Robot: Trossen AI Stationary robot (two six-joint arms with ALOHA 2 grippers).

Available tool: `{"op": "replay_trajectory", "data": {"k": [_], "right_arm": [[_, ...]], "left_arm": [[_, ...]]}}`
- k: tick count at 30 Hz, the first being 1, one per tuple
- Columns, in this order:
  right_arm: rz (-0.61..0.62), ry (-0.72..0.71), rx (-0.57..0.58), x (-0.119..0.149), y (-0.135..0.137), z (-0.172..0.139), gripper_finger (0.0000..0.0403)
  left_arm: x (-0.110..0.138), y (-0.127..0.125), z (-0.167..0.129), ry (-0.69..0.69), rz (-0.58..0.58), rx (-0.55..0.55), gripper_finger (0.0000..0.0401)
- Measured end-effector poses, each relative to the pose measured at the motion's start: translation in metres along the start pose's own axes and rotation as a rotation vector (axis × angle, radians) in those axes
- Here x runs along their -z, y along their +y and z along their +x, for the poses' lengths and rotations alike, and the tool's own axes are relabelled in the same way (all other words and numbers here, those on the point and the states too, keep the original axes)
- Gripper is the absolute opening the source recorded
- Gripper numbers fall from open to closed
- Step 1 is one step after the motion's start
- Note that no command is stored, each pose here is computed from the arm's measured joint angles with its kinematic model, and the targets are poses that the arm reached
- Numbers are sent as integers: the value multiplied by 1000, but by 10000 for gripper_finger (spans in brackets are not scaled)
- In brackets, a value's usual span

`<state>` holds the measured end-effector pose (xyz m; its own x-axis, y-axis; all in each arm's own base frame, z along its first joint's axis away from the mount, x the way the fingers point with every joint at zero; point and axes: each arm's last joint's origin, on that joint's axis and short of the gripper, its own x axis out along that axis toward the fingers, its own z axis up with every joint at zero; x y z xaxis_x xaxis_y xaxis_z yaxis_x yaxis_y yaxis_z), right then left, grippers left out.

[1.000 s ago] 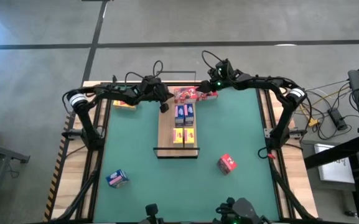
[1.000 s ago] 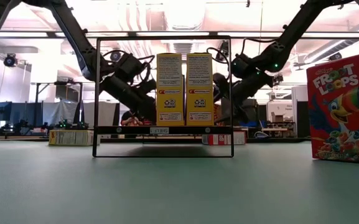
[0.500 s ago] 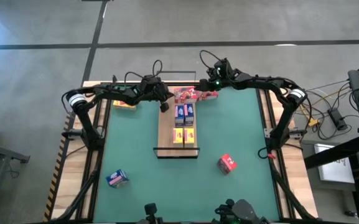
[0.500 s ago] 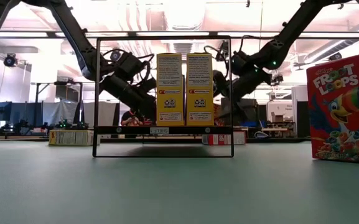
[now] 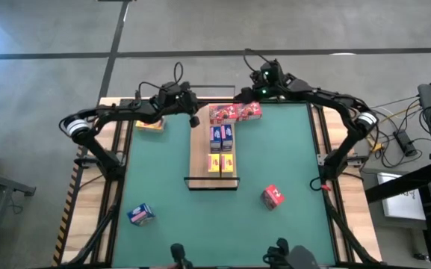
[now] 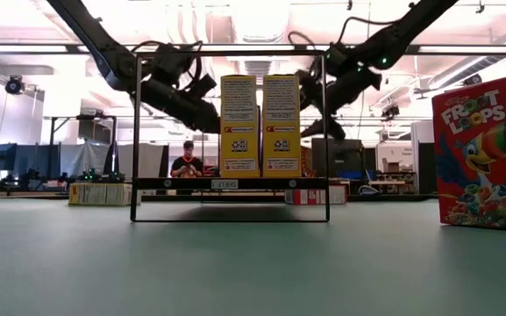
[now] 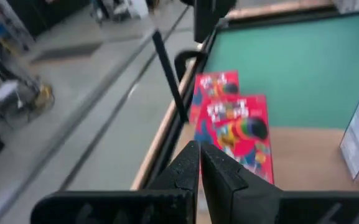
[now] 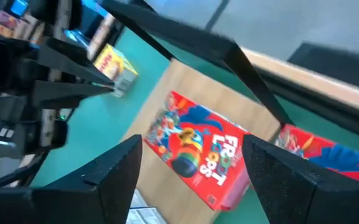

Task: Stack cereal on shelf
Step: Put the top red cereal box on the shelf

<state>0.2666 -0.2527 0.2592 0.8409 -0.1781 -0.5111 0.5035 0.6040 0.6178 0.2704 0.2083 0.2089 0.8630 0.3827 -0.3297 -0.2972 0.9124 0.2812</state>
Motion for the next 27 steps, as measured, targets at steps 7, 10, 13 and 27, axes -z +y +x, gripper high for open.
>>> {"op": "replay_trajectory", "data": {"k": [7,10,13,27], "right_arm": [[19,-3,-7,9,9,-16,238],[29,-7,-11,13,11,-21,238],[36,-11,21,19,11,-22,237],[92,9,46,34,7,-5,249]], "left_arm": [[11,-3,9,-12,25,105,0],[18,-7,14,-8,17,175,0],[24,-8,18,4,16,178,0],[37,-8,26,54,-3,145,0]]}}
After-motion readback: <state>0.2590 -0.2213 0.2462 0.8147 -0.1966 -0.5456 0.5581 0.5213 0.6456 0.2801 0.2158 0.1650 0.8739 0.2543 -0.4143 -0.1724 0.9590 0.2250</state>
